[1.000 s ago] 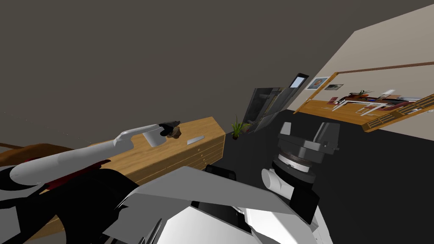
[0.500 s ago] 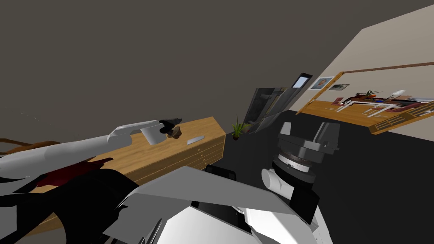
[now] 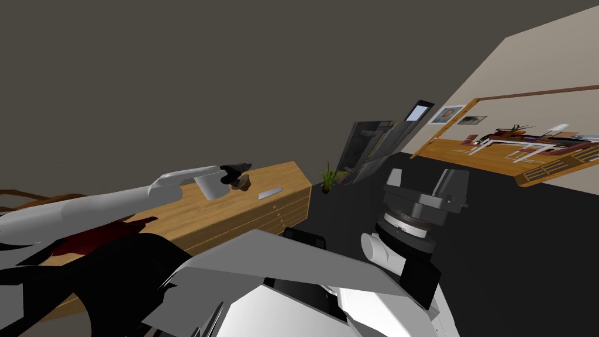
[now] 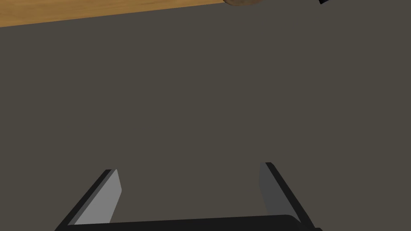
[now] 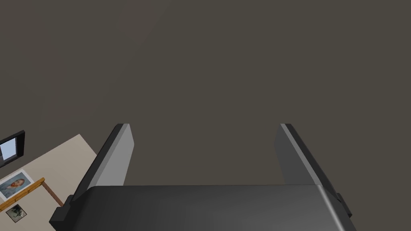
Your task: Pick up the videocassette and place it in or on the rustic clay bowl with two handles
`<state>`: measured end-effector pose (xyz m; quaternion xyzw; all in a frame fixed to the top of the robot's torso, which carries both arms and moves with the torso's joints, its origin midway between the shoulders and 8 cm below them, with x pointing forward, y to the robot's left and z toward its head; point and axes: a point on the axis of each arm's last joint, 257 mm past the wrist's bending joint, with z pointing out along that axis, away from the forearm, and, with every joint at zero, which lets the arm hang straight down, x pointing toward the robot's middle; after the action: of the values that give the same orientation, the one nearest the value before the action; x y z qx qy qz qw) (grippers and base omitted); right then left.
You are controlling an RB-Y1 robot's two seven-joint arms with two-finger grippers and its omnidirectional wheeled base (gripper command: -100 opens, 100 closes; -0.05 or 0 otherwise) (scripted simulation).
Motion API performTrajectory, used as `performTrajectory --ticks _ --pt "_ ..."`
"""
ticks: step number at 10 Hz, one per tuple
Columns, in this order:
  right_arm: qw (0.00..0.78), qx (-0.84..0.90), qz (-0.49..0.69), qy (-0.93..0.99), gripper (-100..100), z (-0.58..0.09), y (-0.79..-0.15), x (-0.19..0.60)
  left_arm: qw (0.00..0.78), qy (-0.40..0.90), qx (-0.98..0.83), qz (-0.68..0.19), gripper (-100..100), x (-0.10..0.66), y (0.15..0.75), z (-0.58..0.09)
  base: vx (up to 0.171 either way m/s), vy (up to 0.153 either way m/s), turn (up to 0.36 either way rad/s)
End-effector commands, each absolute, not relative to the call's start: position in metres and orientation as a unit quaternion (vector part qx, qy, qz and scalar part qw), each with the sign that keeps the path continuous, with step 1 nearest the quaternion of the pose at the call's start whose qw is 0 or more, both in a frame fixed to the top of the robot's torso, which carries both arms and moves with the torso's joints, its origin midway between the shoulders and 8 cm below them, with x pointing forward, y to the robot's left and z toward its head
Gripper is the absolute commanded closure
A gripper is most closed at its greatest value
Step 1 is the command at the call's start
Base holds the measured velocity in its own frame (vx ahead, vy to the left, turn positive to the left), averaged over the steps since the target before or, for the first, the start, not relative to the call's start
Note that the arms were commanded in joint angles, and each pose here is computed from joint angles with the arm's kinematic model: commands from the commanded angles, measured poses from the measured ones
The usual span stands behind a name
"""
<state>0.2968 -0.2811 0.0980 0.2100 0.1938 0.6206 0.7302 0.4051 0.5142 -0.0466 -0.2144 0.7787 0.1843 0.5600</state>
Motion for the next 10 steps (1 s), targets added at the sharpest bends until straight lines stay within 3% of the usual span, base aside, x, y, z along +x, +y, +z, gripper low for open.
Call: performTrajectory --ticks 1,10 --pt "0.730 0.210 0.621 0.194 0 0.098 -0.281 0.297 0.560 0.779 -0.214 0.184 -100 0.405 0.514 -0.047 0.007 -0.008 0.025" --pt "0.730 0.210 0.621 0.194 0 0.098 -0.281 0.297 0.565 0.782 -0.201 0.170 -100 0.408 0.473 -0.011 0.007 -0.008 0.025"
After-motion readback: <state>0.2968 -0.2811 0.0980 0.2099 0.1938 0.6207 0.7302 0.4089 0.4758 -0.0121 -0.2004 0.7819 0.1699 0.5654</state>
